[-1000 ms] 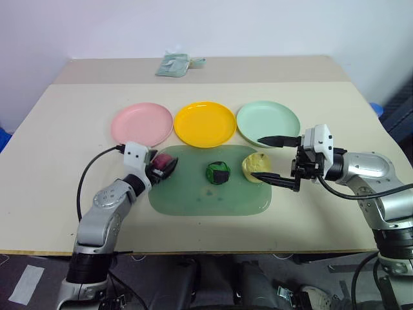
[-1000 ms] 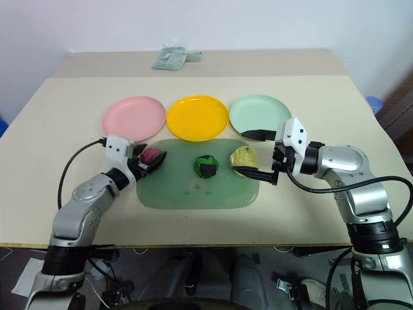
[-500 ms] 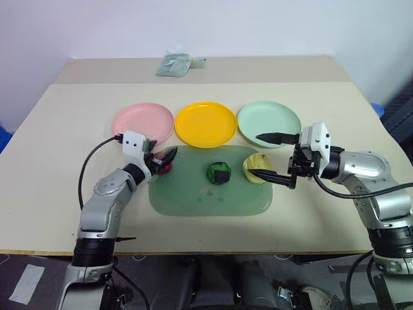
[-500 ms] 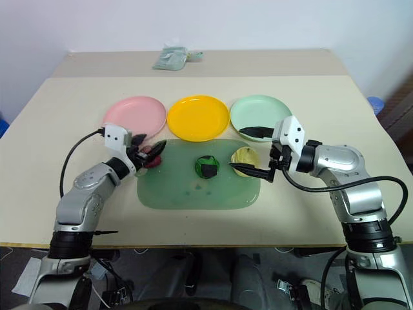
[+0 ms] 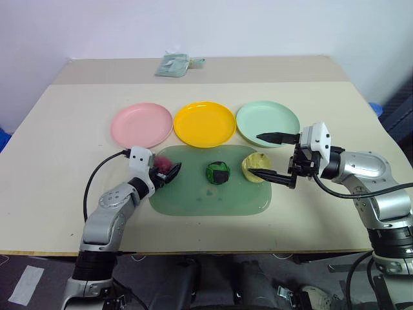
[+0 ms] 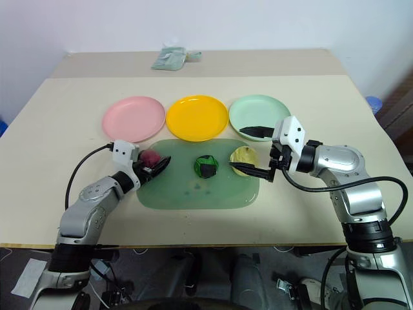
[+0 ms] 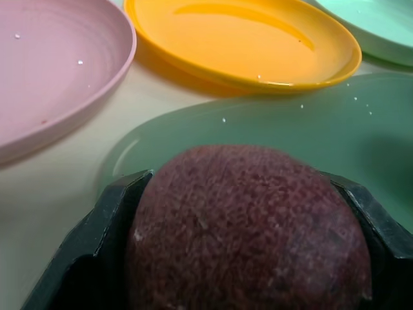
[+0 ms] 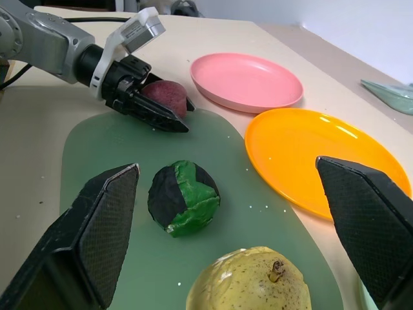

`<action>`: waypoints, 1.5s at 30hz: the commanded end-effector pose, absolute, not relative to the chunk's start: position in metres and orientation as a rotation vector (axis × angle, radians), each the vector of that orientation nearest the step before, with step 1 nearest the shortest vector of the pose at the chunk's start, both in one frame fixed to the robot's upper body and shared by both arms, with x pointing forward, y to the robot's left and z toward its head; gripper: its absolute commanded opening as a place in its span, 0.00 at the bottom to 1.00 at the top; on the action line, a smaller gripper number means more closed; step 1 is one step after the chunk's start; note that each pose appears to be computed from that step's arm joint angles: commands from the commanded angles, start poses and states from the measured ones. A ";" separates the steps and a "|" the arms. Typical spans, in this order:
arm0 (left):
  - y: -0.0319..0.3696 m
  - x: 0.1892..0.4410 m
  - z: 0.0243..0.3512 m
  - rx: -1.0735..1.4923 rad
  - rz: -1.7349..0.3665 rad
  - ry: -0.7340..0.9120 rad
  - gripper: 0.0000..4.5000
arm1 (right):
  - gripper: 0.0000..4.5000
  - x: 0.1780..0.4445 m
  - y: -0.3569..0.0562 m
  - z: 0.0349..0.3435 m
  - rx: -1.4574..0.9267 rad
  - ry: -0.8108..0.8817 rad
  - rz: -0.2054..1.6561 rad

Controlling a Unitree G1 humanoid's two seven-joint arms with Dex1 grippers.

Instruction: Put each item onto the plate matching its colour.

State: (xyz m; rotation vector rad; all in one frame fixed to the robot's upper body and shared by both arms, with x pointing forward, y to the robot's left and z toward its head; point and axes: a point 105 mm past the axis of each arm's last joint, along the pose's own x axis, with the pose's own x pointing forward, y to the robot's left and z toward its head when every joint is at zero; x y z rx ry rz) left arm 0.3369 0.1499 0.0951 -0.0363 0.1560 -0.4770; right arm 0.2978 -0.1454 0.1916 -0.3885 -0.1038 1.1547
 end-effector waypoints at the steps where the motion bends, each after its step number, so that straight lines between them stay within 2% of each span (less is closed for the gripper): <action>1: 0.151 0.341 0.120 -0.049 -0.451 0.055 0.57 | 1.00 0.298 -0.145 0.205 -0.411 -0.166 1.145; 5: 0.161 0.358 0.155 -0.110 -0.347 -0.071 0.57 | 1.00 0.300 -0.143 0.208 -0.407 -0.182 1.135; 9: 0.195 0.388 0.185 -0.104 -0.113 -0.136 0.57 | 1.00 0.303 -0.140 0.211 -0.391 -0.197 1.119; 13: 0.232 0.415 0.181 -0.070 0.121 -0.094 0.57 | 1.00 0.305 -0.136 0.209 -0.386 -0.200 1.115; 18: 0.239 0.435 0.171 -0.111 0.209 -0.081 0.57 | 1.00 0.309 -0.134 0.211 -0.380 -0.210 1.100; 19: 0.237 0.438 0.170 -0.115 0.204 -0.083 0.76 | 1.00 0.310 -0.134 0.211 -0.382 -0.212 1.095; 21: 0.233 0.442 0.167 -0.143 0.186 -0.091 0.95 | 1.00 0.312 -0.134 0.211 -0.384 -0.216 1.087; 22: 0.229 0.442 0.166 -0.148 0.168 -0.094 0.99 | 1.00 0.312 -0.134 0.212 -0.383 -0.218 1.085; 24: 0.219 0.441 0.167 -0.201 0.106 -0.119 0.99 | 1.00 0.313 -0.133 0.213 -0.379 -0.222 1.082; 29: 0.202 0.410 0.173 -0.239 -0.102 -0.193 0.99 | 1.00 0.311 -0.130 0.214 -0.373 -0.226 1.085; 33: 0.188 0.377 0.174 -0.183 -0.289 -0.213 0.99 | 1.00 0.309 -0.125 0.213 -0.375 -0.224 1.104; 35: 0.183 0.353 0.172 -0.146 -0.413 -0.211 0.99 | 1.00 0.309 -0.119 0.213 -0.397 -0.210 1.119; 39: 0.202 0.315 0.153 0.078 -0.538 -0.149 0.99 | 1.00 0.321 -0.100 0.215 -0.484 -0.128 1.098; 45: 0.212 0.272 0.135 0.217 -0.835 -0.042 0.99 | 1.00 0.326 -0.071 0.209 -0.629 -0.020 1.168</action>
